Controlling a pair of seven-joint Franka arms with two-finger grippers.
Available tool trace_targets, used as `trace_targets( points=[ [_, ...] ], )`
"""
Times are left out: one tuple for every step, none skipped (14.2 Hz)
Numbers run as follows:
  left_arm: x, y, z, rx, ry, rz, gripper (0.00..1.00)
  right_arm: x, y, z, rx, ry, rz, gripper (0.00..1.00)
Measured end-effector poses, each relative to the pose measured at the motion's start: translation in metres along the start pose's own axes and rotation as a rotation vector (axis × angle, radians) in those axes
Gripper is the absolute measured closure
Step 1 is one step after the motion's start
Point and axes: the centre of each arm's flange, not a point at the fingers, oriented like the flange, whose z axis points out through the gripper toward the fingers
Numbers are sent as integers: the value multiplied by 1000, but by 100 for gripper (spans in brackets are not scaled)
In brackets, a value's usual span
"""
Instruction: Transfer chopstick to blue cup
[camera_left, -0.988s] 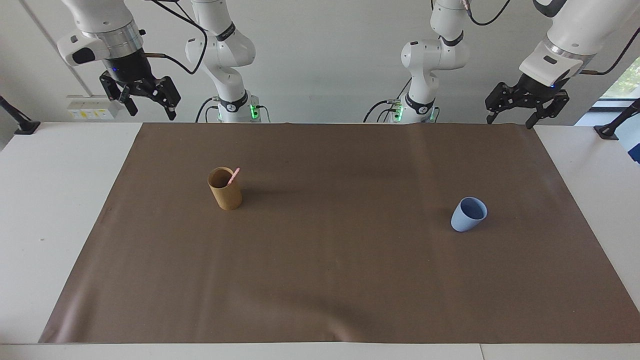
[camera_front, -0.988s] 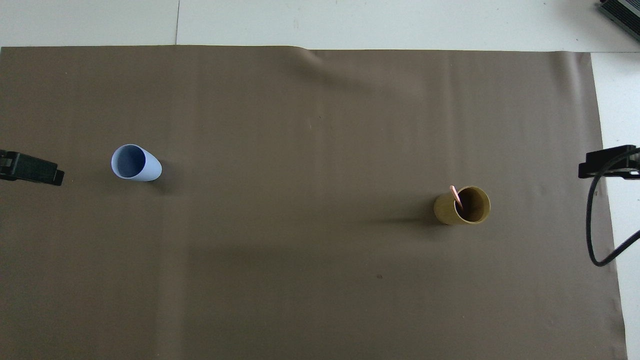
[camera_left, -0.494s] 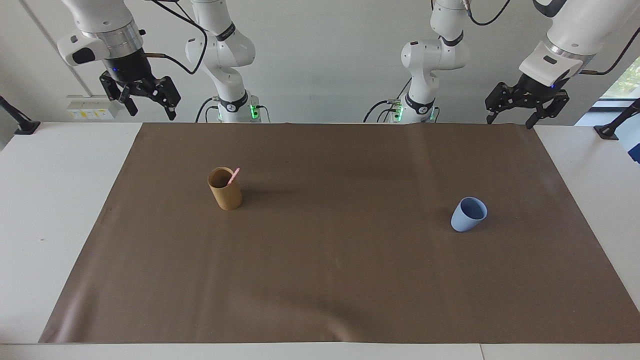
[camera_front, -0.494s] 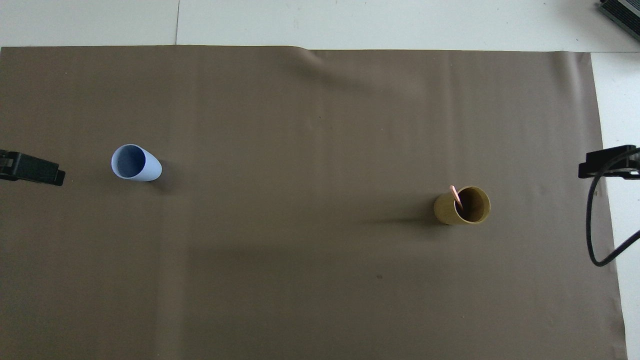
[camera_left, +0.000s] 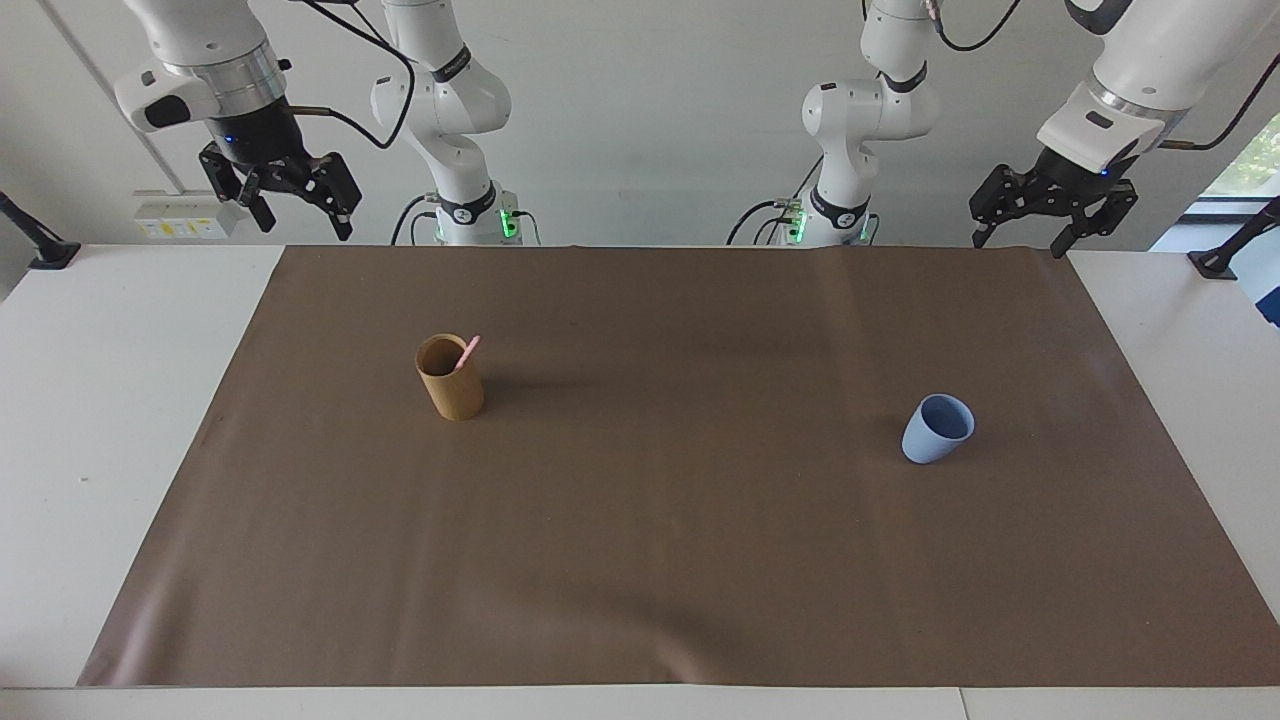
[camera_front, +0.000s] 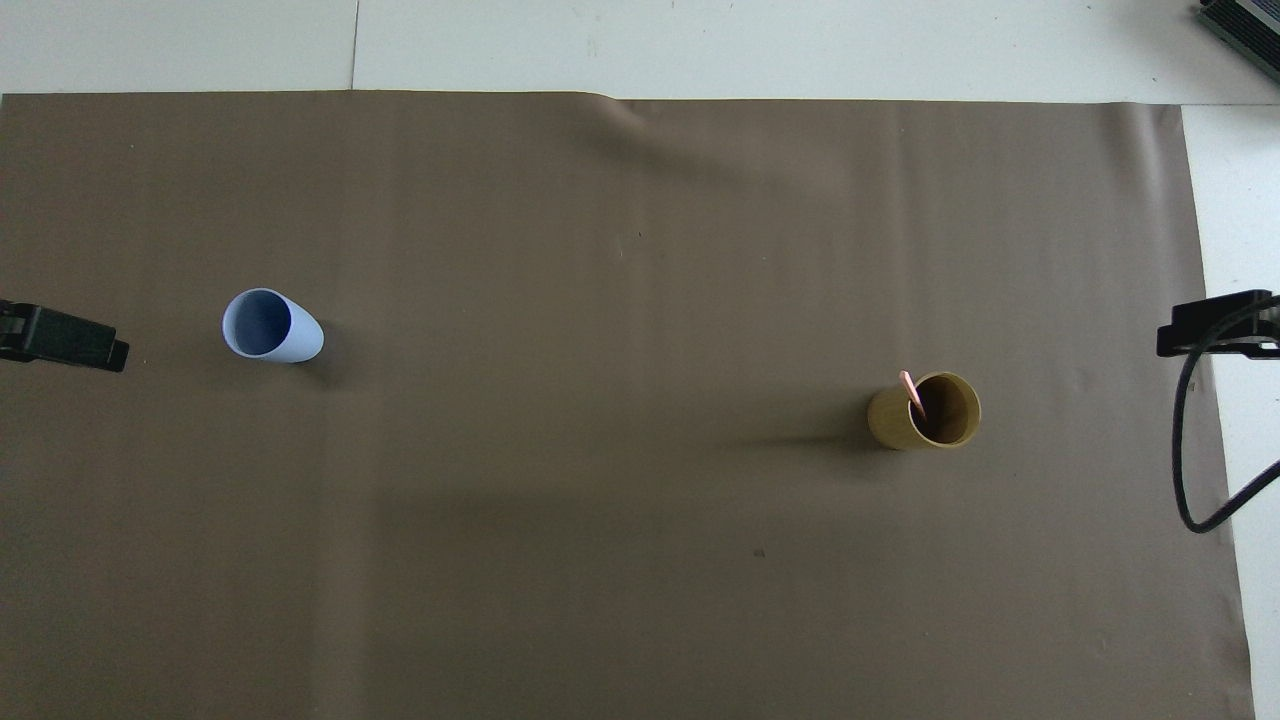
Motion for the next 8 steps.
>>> trace_targets(
  points=[
    [0,0,0,0,0,0,0,0,0,0,0,0,0,0],
    [0,0,0,0,1,0,0,0,0,0,0,0,0,0],
    [0,0,0,0,2,0,0,0,0,0,0,0,0,0],
    [0,0,0,1,4,-1,0,0,0,0,0,0,0,0],
    [1,-2,-1,2,12,-2,0,0,0,0,0,0,0,0],
    [3,-4,-1,4,26,-7,0,0,0,0,0,0,0,0],
    [5,-7,1,6,42,-12,0,0,0,0,0,0,0,0],
    [9,-11,6,8,56,-16,0,0,0,0,0,0,0,0]
  ],
)
